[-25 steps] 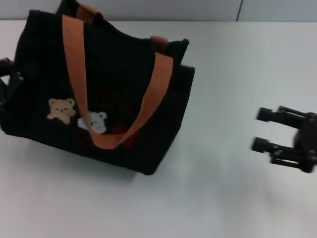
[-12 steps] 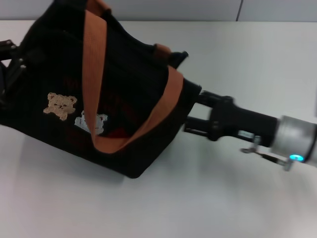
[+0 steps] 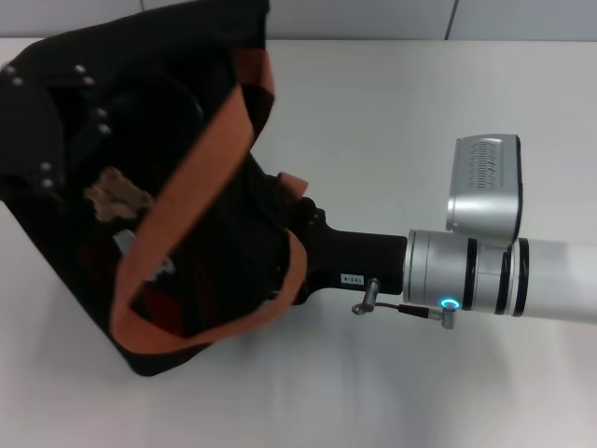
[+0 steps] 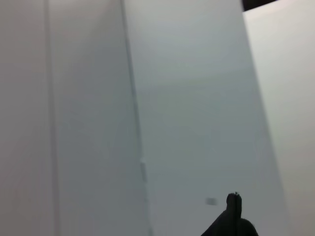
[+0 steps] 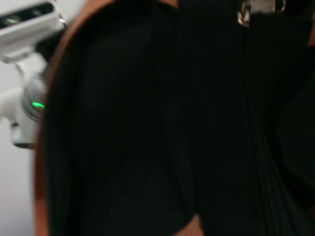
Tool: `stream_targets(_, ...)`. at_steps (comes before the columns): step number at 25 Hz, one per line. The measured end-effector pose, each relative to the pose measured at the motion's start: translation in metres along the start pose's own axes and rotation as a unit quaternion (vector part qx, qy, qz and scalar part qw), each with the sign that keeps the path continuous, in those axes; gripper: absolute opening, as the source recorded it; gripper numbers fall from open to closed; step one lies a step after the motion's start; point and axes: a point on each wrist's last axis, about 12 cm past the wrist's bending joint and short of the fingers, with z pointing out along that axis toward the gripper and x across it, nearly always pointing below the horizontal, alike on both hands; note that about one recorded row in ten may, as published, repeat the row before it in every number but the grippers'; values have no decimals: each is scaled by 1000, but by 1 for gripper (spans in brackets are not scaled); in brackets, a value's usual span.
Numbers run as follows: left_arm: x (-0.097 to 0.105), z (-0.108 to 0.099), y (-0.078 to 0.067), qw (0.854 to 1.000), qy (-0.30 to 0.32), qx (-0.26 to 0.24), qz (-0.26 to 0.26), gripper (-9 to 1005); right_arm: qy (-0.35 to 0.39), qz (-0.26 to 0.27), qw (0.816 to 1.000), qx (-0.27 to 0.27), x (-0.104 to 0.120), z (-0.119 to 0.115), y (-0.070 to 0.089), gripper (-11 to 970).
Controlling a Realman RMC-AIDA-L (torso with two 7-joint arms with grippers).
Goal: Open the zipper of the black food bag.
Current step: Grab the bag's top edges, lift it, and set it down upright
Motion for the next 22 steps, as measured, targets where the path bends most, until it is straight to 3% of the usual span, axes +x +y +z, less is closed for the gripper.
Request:
stream_targets(4, 8, 14, -9, 999, 12, 50, 2, 98, 21, 27, 999, 33, 6, -8, -11, 754)
stream_targets(9, 17, 21, -20, 995, 34, 91, 8, 98, -6, 66, 996, 57, 16, -48, -18, 754)
stream_targets(15, 26, 20, -24, 993, 68, 100, 3, 99, -53, 88, 993, 53, 17, -102, -15, 754)
stream_targets(22, 29, 21, -23, 993, 75, 94, 4, 99, -44, 114, 988, 91, 27, -145, -15, 753)
